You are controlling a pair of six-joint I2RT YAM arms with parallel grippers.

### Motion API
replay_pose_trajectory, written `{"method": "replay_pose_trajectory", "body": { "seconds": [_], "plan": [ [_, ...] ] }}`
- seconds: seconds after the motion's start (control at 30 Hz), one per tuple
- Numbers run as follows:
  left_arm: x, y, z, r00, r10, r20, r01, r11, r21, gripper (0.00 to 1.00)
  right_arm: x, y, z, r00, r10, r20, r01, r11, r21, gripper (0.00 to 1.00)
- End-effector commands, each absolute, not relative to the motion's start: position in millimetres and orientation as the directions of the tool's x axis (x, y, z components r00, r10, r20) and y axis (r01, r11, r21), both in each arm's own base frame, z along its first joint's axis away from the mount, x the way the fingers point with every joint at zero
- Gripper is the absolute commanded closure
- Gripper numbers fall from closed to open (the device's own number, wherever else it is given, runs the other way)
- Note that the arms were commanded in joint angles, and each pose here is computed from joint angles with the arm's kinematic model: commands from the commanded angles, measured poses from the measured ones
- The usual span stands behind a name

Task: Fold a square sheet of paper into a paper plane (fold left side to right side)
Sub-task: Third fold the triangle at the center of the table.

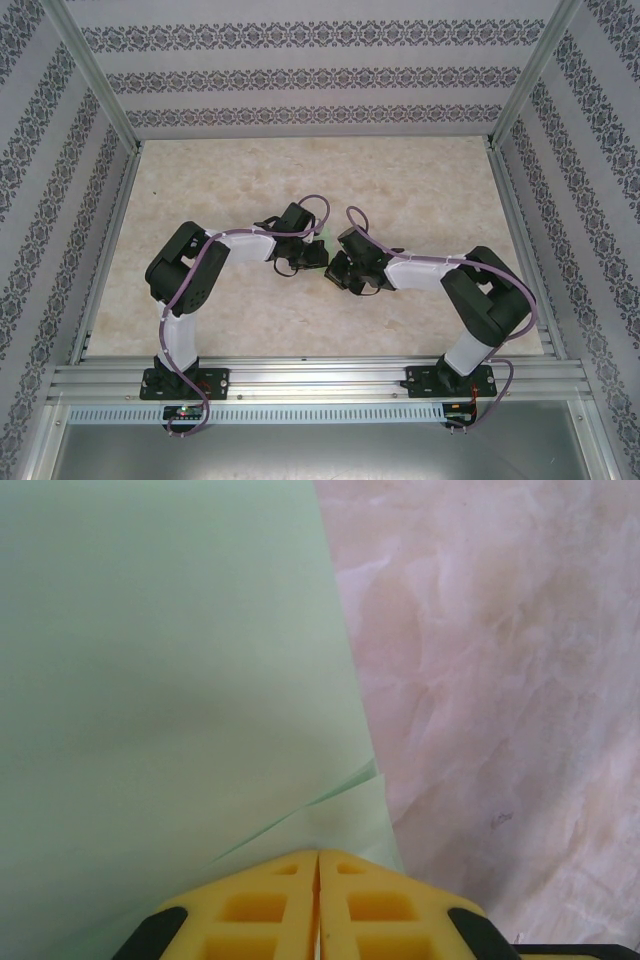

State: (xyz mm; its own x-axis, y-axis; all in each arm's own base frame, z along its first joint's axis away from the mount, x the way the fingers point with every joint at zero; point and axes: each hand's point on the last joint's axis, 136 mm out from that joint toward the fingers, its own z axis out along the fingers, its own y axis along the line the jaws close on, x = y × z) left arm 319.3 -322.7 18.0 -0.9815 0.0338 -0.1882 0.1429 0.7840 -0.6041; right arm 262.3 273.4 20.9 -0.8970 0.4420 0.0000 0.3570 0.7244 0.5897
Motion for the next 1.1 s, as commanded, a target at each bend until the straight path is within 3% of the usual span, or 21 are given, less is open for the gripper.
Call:
{"method": "replay_pose_trajectory", "body": {
  "seconds": [0.0,0.8,1.07],
  "plan": [
    [313,-306,-16,-0.987,0.041,-0.158,0.12,0.839,-0.531,0.9,271,275,18,-0.898,0.44,-0.016,0.348,0.732,0.586,1.0],
    [313,-300,-23,-0.987,0.034,-0.156,0.109,0.859,-0.501,0.91,234,207,-9,-0.853,0.522,0.008,0.476,0.772,0.42,1.0],
    [313,-301,-19,-0.987,0.033,-0.159,0.111,0.854,-0.508,0.91,252,225,31,-0.897,0.436,-0.068,0.345,0.79,0.506,0.99]
  ]
}}
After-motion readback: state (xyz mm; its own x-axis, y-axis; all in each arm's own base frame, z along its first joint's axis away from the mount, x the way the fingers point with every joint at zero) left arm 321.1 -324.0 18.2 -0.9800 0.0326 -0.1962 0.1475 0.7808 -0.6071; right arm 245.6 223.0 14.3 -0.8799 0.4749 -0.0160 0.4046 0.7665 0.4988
